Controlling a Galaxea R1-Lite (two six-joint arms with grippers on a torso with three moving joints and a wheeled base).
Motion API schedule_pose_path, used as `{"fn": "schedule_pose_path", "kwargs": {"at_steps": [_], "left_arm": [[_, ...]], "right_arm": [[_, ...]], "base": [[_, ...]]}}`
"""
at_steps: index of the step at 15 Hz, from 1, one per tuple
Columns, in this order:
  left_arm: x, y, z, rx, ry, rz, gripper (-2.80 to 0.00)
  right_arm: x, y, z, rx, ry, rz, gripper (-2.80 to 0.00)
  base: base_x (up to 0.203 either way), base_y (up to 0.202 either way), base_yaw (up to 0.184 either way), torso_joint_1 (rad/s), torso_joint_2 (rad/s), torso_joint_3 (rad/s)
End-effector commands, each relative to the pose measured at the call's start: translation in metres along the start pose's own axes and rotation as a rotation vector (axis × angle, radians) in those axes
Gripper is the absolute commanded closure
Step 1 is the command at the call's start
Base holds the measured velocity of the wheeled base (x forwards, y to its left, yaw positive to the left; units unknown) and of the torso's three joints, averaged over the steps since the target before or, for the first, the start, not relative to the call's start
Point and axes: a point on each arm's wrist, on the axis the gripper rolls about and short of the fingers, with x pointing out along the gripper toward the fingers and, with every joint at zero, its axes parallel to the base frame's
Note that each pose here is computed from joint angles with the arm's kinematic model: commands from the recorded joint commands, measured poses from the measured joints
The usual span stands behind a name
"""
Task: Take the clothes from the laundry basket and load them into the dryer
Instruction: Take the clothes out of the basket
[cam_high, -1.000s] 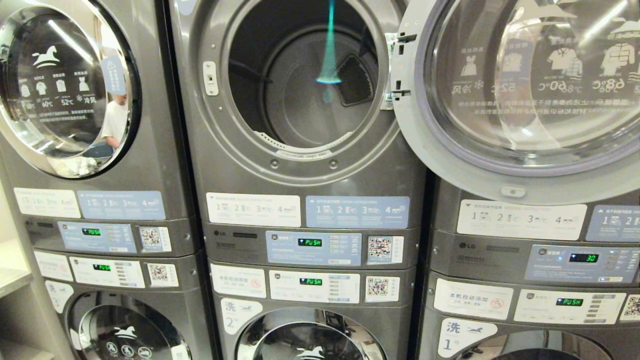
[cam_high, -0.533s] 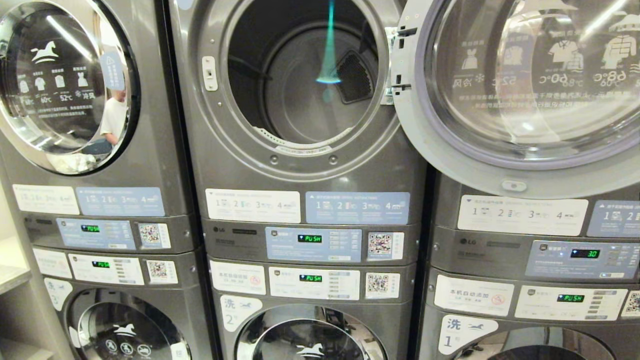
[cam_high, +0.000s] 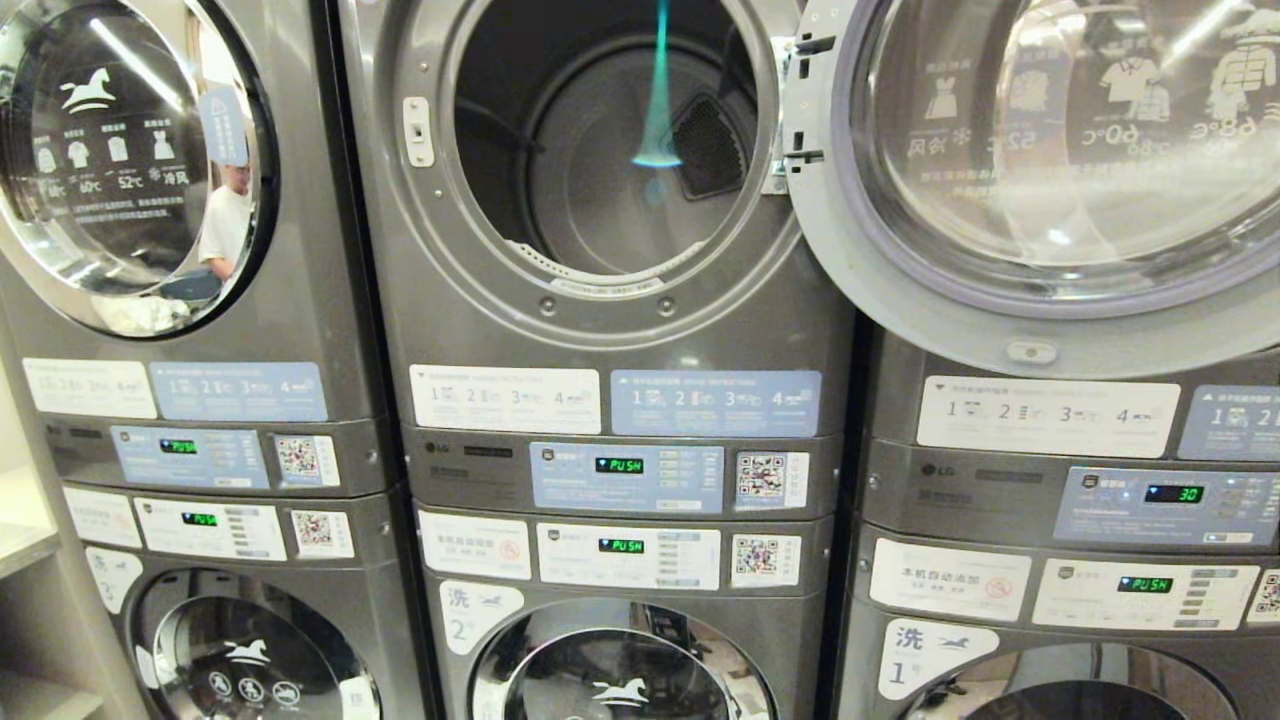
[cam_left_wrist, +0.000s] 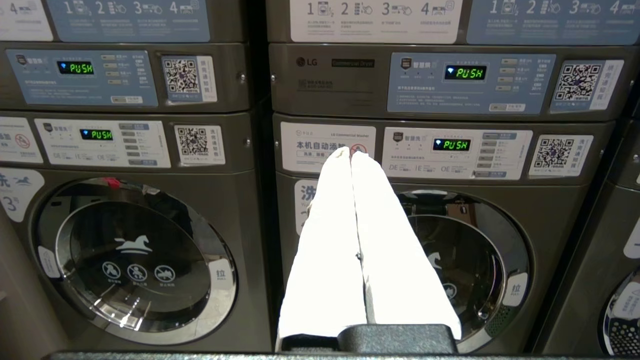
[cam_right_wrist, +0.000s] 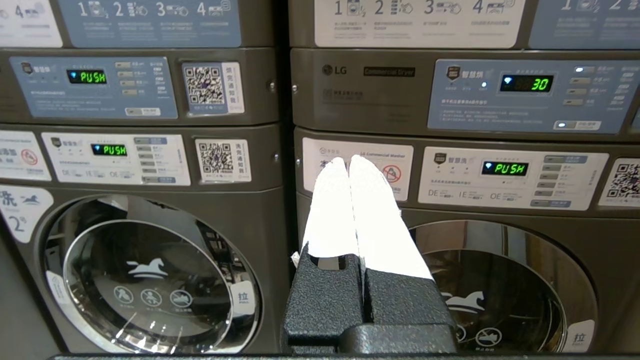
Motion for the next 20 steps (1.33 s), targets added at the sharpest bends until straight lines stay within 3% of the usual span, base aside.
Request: {"fn": "schedule_pose_path", "kwargs": {"at_steps": [1,20], "left_arm": [[0.0000,0.0000,-0.0001,0.000,0.001,0.000,0.00],[0.0000,0.0000,-0.0001,0.000,0.001,0.000,0.00]], "right_arm": [[0.0000,0.0000,0.0000,0.000,0.000,0.002,0.00],[0.0000,0.0000,0.0000,0.000,0.000,0.000,0.00]], "base": [[0.000,0.000,0.000,-0.131,0.31,0.168],[0.000,0.000,0.000,-0.144,0.32,0.180]]}}
